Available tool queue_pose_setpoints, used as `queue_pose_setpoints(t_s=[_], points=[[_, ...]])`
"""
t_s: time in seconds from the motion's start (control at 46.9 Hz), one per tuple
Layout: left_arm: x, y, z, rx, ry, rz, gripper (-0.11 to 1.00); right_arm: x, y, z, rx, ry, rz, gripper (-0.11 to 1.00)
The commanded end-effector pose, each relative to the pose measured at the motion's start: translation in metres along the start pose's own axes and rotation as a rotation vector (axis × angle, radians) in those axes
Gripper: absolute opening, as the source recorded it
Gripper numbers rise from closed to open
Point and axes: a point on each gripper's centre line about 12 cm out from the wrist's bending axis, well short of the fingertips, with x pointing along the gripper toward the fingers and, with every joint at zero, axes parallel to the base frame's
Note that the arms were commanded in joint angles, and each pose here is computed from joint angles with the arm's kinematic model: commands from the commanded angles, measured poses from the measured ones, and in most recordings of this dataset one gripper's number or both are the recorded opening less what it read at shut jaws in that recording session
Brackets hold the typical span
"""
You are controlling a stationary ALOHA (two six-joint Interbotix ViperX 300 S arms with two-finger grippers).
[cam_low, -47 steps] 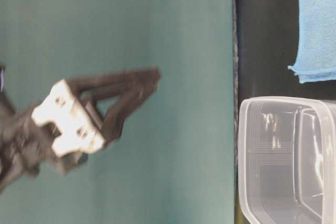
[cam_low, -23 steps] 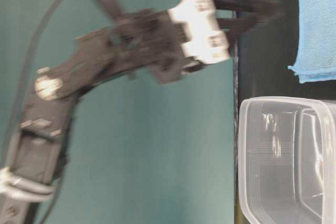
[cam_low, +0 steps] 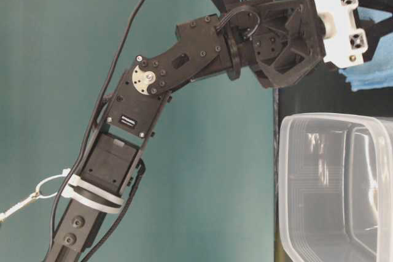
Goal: Place the blue towel into the container with the left arm.
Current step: 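Pinch the blue towel's left edge with the left gripper and lift, then carry the towel left over the container and lower it inside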
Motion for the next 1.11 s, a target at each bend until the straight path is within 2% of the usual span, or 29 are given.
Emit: queue_pose_setpoints(t_s=[0.0,0.064,0.149,0.277,0.362,0.554,0.724,0.916,1.086], points=[[0.0,-0.004,0.002,0.006,-0.01,0.0,0.84,0.001,0.0,0.004,0.001,-0.012,0.002,0.78],[0.0,-0.005,0.002,0.011,-0.008,-0.001,0.78,0.001,0.0,0.004,0.001,-0.012,0.002,0.78],[-0.003,-0.009,0.004,0.022,-0.015,-0.004,0.58,0.001,0.001,0.003,0.001,-0.01,0.003,0.78],[-0.012,-0.01,0.011,0.024,-0.038,-0.003,0.21,0.001,0.0,0.003,0.001,-0.009,0.001,0.78],[-0.024,-0.008,0.017,0.022,-0.059,0.0,0.05,0.001,0.001,0.003,0.001,-0.009,0.003,0.78],[-0.083,-0.004,0.036,0.014,-0.125,0.008,0.05,0.001,0.001,0.003,0.001,-0.009,0.003,0.78],[-0.154,0.0,0.036,0.008,-0.158,0.014,0.05,0.0,0.0,0.003,0.001,-0.014,0.002,0.78],[-0.222,0.01,0.011,-0.016,-0.156,0.025,0.05,0.0,0.0,0.004,0.001,-0.015,0.002,0.77],[-0.239,0.013,-0.03,-0.029,-0.085,0.026,0.05,0.0,0.001,0.004,0.001,-0.015,0.003,0.78]])
